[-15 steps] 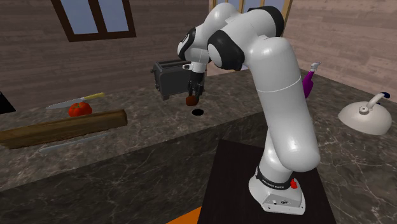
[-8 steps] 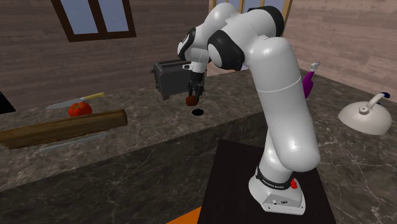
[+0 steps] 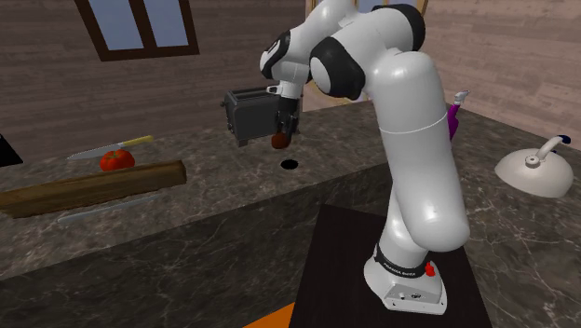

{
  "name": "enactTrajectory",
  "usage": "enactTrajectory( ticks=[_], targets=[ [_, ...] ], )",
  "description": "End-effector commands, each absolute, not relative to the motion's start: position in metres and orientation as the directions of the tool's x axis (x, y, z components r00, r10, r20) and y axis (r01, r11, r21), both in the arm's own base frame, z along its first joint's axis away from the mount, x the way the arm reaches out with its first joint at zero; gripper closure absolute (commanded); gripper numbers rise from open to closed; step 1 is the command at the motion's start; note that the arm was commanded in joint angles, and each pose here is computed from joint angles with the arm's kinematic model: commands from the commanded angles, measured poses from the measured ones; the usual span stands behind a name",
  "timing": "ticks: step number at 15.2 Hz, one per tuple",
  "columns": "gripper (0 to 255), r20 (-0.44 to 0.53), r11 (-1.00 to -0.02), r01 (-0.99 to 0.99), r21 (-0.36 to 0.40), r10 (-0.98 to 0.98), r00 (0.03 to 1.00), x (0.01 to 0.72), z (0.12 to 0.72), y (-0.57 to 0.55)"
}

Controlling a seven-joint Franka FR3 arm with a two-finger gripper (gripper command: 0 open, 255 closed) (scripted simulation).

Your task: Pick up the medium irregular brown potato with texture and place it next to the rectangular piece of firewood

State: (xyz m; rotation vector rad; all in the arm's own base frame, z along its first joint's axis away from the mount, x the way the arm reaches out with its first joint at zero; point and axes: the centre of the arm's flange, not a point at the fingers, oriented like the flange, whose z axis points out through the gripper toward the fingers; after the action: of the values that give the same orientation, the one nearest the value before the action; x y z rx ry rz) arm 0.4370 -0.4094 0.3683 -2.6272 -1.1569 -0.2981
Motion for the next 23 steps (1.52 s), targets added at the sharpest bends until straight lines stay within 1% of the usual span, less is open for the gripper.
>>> enactTrajectory(
  ticks=[1,23],
  targets=[
    [255,0.286,-0.651,0.744,-0.149,0.692,0.663,0.437,0.378,-0.409],
    [255,0.286,-0.651,0.744,-0.149,0.692,0.663,0.437,0.495,-0.409]
  ],
)
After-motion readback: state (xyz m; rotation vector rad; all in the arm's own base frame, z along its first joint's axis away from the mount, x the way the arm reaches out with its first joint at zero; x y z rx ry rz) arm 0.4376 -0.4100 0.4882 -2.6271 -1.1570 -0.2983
